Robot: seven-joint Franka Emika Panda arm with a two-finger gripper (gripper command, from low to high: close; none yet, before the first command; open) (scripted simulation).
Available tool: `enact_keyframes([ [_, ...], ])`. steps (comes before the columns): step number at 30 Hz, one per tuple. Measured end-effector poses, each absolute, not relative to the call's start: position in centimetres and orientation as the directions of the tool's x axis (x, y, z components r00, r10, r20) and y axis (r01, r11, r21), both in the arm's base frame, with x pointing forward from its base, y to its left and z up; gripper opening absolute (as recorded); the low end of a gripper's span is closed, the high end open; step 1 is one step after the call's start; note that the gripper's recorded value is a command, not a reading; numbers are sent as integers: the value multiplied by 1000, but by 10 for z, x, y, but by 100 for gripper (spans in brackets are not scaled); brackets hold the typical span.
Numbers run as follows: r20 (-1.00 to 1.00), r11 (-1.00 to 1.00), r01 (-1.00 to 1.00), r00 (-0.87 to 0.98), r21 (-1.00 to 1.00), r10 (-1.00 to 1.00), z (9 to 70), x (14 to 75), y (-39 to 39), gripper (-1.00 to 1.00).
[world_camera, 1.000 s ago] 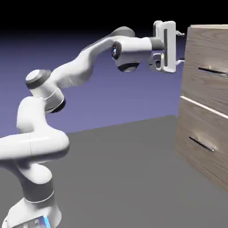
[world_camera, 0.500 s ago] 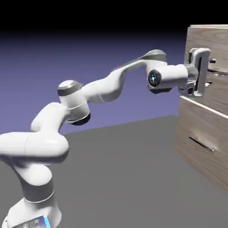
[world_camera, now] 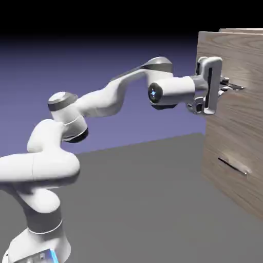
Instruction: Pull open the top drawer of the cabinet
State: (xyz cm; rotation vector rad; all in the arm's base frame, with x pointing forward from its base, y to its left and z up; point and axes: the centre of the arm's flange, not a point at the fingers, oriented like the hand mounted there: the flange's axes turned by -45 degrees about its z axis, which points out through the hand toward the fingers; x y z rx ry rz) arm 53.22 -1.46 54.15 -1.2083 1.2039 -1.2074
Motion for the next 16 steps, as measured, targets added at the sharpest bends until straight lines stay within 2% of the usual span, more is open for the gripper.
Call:
enact_keyframes([
  [12,0,0,3,4,-1000,-1000,542,386,-15,-100],
  [13,0,0,3,4,-1000,-1000,542,376,-15,100],
  [16,2,-2,0,0,-1000,-1000,542,361,-15,100],
])
